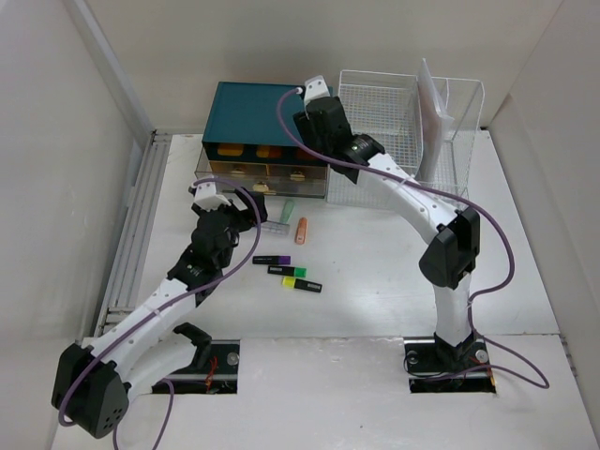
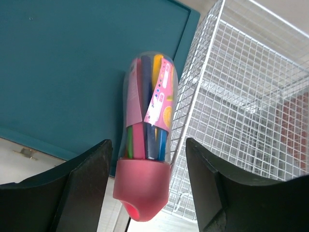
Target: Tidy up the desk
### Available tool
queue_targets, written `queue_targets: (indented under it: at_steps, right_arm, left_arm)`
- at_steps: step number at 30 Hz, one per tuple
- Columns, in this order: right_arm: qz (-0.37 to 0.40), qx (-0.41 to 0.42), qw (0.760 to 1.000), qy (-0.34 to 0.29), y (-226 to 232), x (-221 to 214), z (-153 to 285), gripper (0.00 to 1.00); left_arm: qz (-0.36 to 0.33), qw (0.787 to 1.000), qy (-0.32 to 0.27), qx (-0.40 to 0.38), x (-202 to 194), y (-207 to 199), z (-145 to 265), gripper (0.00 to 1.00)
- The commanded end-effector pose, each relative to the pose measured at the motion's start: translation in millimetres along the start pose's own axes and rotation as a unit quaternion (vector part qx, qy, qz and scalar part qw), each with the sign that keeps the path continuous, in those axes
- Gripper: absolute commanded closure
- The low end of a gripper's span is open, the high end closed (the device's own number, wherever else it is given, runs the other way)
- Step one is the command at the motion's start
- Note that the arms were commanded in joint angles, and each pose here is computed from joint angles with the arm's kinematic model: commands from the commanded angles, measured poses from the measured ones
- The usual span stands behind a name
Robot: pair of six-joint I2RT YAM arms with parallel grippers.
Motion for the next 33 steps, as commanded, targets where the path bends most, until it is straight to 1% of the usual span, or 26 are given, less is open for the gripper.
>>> queue_targets:
  at_steps: [1, 8, 11, 14, 15, 16, 18, 19, 21, 22, 23, 24, 30, 33]
  right_arm:
    - [-0.033, 0.005, 0.999, -0.006, -6, 10, 1, 0.33]
    - [-0.054, 0.035, 0.998, 0.010, -2, 1, -5, 0.35]
    - [-0.056, 0.040, 0.998, 0.014, 0, -1, -4, 0.39]
    - [-0.054, 0.046, 0.997, 0.017, 3, -4, -7, 0.48]
    - [-0.052, 0.051, 0.997, 0.021, 4, -5, -7, 0.54]
    - [-0.054, 0.047, 0.997, 0.022, 0, -6, -9, 0.57]
    - [-0.052, 0.048, 0.997, 0.026, 1, -9, -10, 0.61]
    - [-0.052, 0.048, 0.997, 0.026, 1, -9, -10, 0.66]
    - [-0.053, 0.048, 0.997, 0.024, 0, -9, -8, 0.68]
    - [-0.051, 0.047, 0.997, 0.018, -3, -5, -4, 0.70]
    - [-0.039, 0.052, 0.998, 0.021, 3, -9, -4, 0.72]
    - [-0.040, 0.051, 0.998, 0.008, -1, -3, 1, 0.72]
    - [0.000, 0.052, 0.998, -0.040, 15, 8, 31, 0.74]
    - [0.003, 0.067, 0.996, -0.061, 22, 13, 47, 0.74]
  left_arm:
    - [0.003, 1.000, -0.018, -0.005, 9, -1, 4, 0.16]
    - [0.005, 1.000, -0.022, -0.008, 12, -2, 7, 0.16]
    - [0.000, 1.000, -0.022, -0.008, 12, -1, 7, 0.16]
    - [0.000, 1.000, -0.022, -0.008, 12, -1, 7, 0.16]
    - [0.000, 1.000, -0.022, -0.008, 12, -1, 7, 0.16]
    - [0.000, 1.000, -0.022, -0.008, 12, -1, 7, 0.16]
    - [0.000, 1.000, -0.022, -0.008, 12, -1, 7, 0.16]
    - [0.000, 1.000, -0.022, -0.008, 12, -1, 7, 0.16]
    - [0.000, 1.000, -0.022, -0.008, 12, -1, 7, 0.16]
    - [0.000, 1.000, -0.022, -0.008, 12, -1, 7, 0.16]
    - [0.000, 1.000, -0.022, -0.008, 12, -1, 7, 0.16]
    - [0.000, 1.000, -0.022, -0.008, 12, -1, 7, 0.16]
    - [0.000, 1.000, -0.022, -0.008, 12, -1, 7, 0.16]
    - [0.000, 1.000, -0.020, -0.012, 11, -2, 7, 0.16]
Point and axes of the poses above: each gripper's point midway between its finger pads, its own z axis back along the fingers, its own y axis along the line the jaws close on, x = y × z, the point moved 6 cm from there along z, back along the fingers, and after that the axes turned 4 degrees about z, right-handed, at the moved point
